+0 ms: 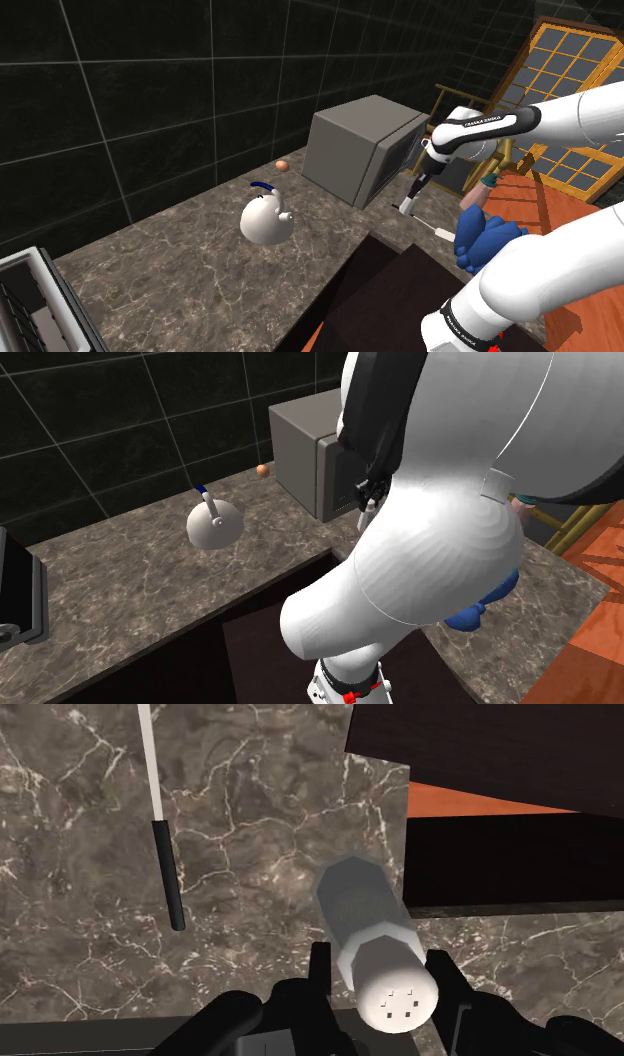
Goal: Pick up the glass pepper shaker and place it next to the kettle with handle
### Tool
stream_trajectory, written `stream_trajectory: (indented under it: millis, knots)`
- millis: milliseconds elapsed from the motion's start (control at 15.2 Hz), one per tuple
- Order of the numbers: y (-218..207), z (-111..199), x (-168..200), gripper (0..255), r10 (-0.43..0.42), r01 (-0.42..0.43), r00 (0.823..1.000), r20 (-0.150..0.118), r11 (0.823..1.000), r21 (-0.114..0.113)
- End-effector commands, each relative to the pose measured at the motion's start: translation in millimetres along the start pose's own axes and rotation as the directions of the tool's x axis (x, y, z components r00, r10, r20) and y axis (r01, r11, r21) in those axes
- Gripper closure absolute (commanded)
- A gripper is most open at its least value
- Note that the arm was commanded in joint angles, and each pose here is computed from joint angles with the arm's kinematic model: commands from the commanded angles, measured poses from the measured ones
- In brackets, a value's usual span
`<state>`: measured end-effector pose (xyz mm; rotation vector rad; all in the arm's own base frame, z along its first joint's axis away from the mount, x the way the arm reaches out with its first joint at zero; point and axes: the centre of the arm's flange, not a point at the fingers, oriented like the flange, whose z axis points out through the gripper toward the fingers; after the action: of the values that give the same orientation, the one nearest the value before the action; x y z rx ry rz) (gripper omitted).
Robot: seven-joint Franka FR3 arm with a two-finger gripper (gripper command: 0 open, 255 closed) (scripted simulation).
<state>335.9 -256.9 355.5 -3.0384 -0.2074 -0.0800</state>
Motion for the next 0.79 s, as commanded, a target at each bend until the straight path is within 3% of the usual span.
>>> stream_trajectory:
  millis: [0, 726]
  knots:
    - [-1, -12, 0, 255, 0.0, 0.0, 1.0, 0.0, 1.0, 0.0]
    - [-6, -70, 4, 255, 0.0, 0.0, 1.0, 0.0, 1.0, 0.0]
